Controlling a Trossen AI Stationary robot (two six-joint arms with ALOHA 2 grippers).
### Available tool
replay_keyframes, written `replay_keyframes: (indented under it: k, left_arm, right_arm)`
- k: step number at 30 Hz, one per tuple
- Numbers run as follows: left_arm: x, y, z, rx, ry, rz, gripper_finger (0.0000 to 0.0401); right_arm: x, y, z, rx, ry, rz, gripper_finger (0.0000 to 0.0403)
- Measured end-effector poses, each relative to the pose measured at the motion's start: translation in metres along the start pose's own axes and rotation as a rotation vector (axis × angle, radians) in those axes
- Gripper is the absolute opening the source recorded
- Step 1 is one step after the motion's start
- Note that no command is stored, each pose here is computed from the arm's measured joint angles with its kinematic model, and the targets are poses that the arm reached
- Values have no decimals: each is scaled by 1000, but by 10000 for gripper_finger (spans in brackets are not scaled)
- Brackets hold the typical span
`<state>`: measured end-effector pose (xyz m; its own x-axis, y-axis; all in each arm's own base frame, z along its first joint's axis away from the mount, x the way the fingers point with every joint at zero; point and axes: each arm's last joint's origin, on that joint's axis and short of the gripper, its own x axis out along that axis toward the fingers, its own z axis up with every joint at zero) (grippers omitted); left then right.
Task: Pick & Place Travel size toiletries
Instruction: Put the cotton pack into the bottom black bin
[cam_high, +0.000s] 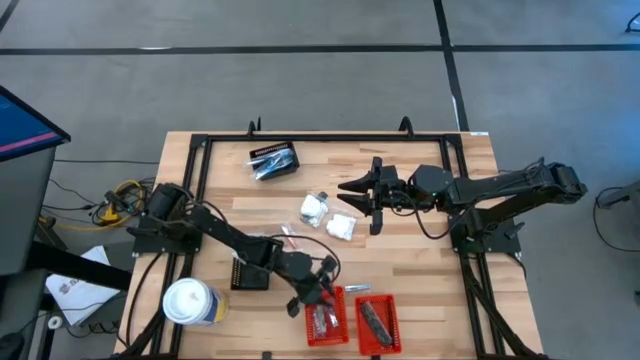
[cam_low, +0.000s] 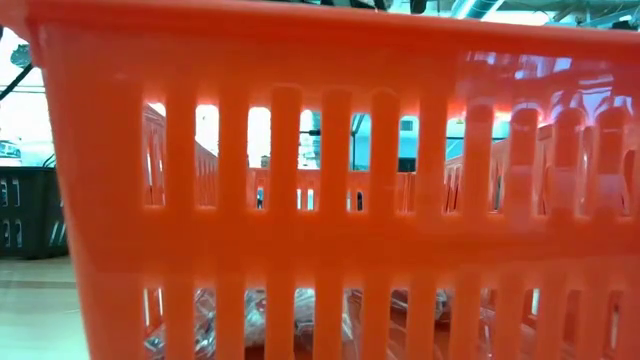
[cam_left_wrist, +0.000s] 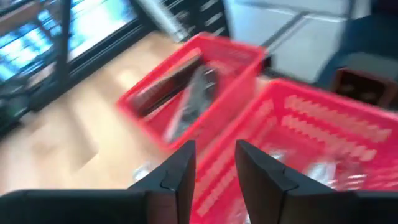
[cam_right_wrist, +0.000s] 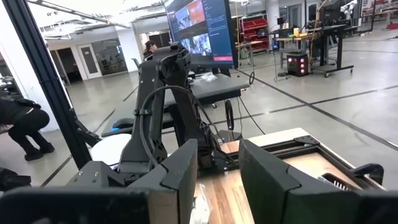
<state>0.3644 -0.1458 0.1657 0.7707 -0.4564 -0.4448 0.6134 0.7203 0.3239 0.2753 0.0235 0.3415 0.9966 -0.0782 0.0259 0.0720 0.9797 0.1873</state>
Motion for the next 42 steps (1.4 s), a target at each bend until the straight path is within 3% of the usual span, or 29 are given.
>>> replay_keyframes:
  k: [6,13,16,21,24,27,32,37,42]
  left_arm:
    - [-20,10,16,-55,4,166,105]
    - [-70,17,38,-83,-91,238,100]
    - [-93,20,40,-135,-124,278,99]
    - [-133,28,35,-232,-185,351,99]
    - [-150,28,30,-260,-213,384,99]
    - [-161,25,26,-261,-244,401,99]
    - [-167,25,25,-260,-261,412,99]
    - [-167,24,26,-258,-267,411,99]
    - [-167,24,26,-270,-270,410,99]
  right_arm:
    - [0,0,-1,-2,12,-2,113]
    - [1,-5,-1,-9,12,-21,113]
    - [2,-16,-2,-70,43,-65,113]
    - [0,-51,-16,115,218,-234,113]
    - [6,-74,-29,152,292,-338,113]
    - [13,-91,-32,183,262,-388,113]
    - [25,-102,-44,211,304,-377,113]
    - [39,-108,-54,289,385,-226,113]
    - [51,-110,-58,285,454,-180,113]
